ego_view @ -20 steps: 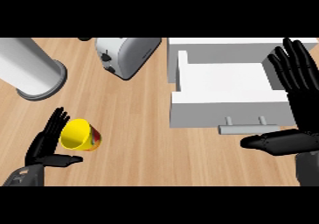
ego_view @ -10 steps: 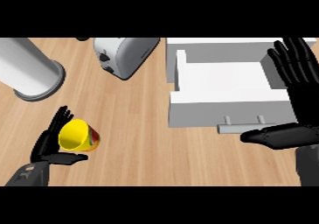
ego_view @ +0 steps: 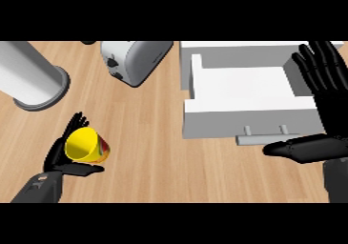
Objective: Pick up the cup, place it into the drawer and close the drawer
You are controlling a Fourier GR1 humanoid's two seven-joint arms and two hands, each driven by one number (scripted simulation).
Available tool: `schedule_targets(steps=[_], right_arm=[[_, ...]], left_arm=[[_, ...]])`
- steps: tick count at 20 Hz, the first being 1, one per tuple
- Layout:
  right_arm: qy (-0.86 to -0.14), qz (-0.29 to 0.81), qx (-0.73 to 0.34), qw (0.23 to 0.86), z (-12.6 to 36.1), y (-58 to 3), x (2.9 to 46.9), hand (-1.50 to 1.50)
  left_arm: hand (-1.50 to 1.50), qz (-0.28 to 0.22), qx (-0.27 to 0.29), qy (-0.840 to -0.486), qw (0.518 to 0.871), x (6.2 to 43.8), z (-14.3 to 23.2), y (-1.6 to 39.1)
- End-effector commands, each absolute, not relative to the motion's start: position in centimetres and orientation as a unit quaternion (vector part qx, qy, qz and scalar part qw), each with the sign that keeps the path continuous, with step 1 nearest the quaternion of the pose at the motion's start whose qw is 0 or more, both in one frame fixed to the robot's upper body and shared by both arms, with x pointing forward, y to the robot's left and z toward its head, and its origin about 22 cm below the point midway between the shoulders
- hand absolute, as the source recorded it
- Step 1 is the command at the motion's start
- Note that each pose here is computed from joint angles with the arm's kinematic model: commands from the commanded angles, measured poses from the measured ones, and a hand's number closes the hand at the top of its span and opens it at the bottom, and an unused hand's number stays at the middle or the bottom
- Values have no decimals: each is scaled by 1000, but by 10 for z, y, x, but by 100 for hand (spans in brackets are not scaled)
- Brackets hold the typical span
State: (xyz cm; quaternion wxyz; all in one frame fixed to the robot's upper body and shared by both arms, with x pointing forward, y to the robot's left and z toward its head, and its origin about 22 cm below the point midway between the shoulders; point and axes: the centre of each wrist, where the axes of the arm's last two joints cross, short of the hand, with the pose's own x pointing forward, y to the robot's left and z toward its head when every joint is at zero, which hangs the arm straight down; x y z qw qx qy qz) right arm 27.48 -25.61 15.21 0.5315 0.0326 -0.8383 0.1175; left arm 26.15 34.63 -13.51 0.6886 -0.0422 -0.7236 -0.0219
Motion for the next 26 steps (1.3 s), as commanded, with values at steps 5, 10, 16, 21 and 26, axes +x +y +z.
schedule_targets(steps=[5, 10, 16, 21, 26], right_arm=[[-837, 116, 21, 535, 149, -256, 279, -150], [-839, 120, 25, 530, 155, -257, 272, -150], [-834, 116, 25, 538, 152, -271, 265, -150], [-836, 111, 11, 537, 152, -278, 277, -150], [-834, 112, 19, 541, 146, -272, 266, -150]], left_arm=[[150, 2, -182, -750, 636, 276, -136, 315], [150, -29, -19, -825, 564, 279, -127, 325], [150, 47, 101, -829, 549, 287, -131, 299], [150, 113, 27, -855, 505, 302, -123, 280], [150, 63, -54, -872, 483, 337, -90, 270]])
